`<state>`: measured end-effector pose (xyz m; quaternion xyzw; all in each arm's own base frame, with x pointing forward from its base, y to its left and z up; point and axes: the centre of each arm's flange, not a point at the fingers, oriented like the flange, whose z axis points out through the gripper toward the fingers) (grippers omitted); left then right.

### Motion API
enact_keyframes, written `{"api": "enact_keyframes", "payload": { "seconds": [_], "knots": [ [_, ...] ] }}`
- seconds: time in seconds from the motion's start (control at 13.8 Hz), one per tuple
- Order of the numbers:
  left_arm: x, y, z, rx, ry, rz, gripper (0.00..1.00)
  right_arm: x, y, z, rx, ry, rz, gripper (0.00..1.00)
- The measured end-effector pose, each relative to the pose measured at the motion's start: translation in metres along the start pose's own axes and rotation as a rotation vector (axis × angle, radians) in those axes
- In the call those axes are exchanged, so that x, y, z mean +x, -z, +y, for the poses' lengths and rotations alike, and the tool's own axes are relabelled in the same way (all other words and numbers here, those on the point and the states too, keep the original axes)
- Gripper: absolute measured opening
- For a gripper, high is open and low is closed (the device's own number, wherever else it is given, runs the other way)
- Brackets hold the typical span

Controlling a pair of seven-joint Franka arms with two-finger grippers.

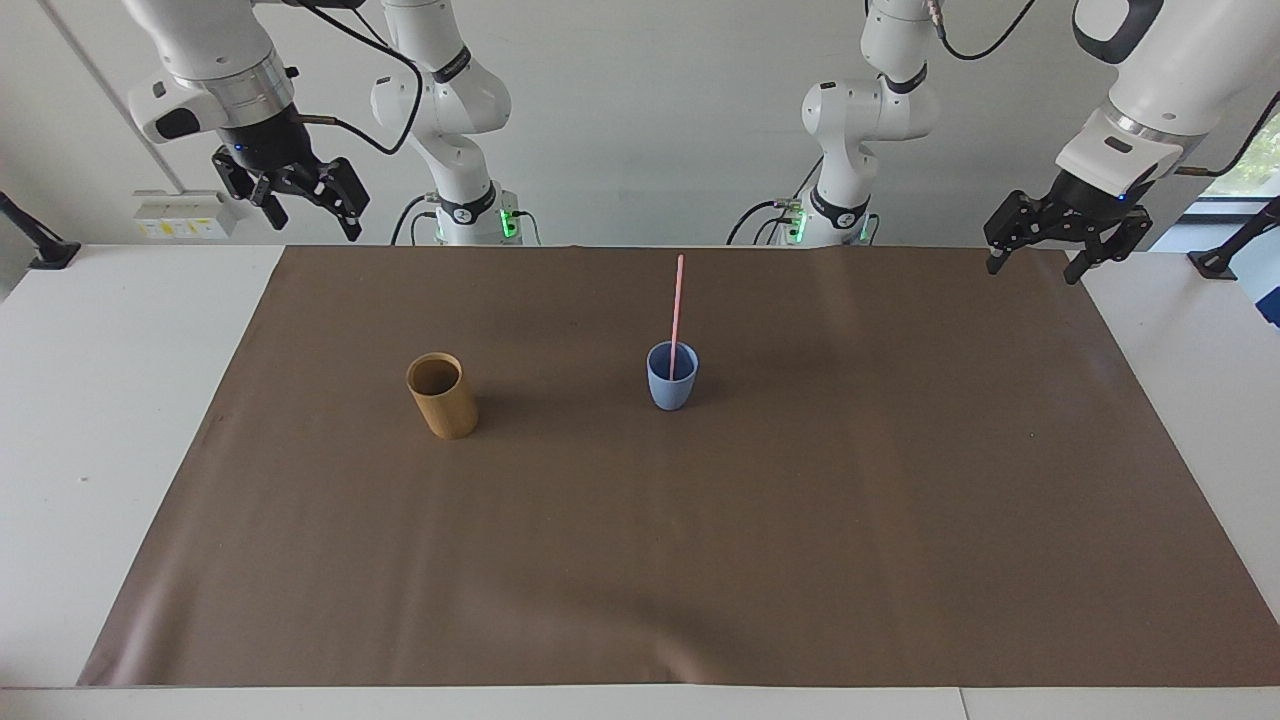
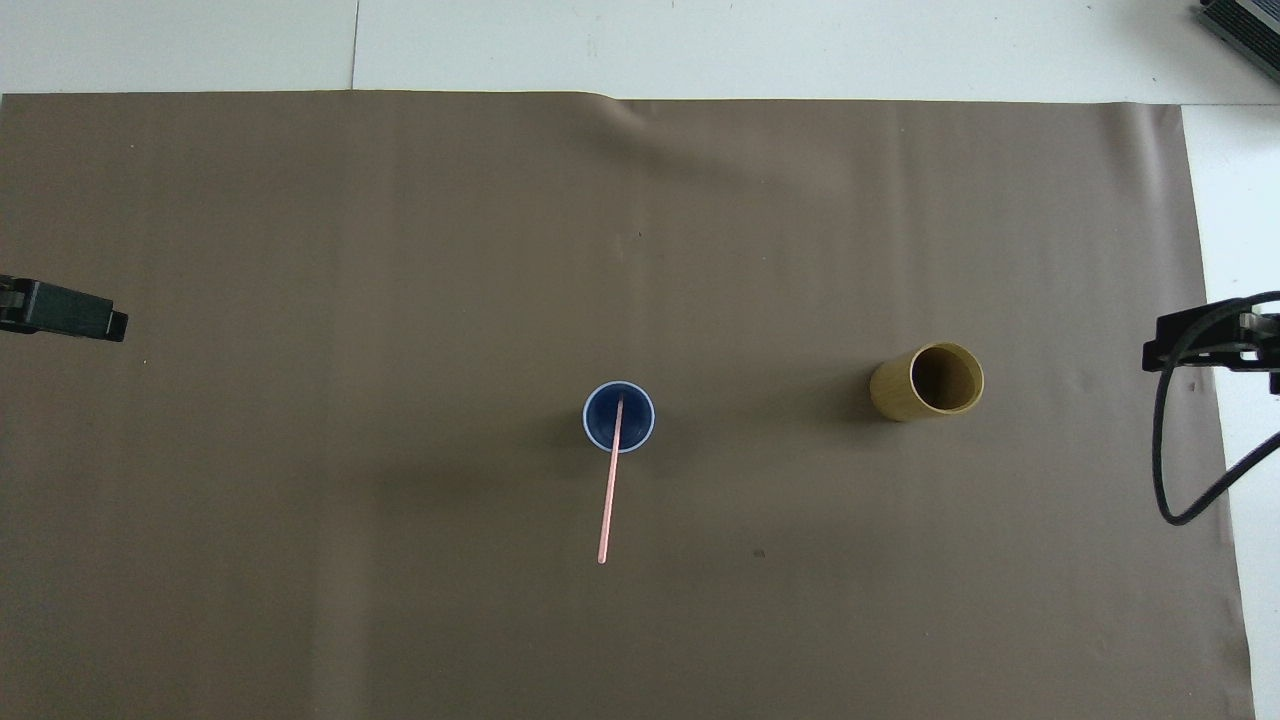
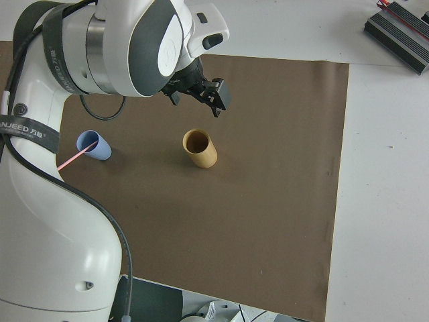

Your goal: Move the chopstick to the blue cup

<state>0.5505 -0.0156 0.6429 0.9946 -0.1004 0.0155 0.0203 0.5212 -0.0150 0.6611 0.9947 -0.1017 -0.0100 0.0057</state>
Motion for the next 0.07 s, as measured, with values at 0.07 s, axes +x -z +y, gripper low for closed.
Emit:
{"api": "enact_keyframes", "payload": {
  "seconds": [0.07],
  "knots": [
    [0.0, 0.0, 0.0, 0.0, 0.0, 0.0, 1.0, 0.0, 0.0, 0.0, 0.0, 0.0, 0.0, 1.0]
  ]
}}
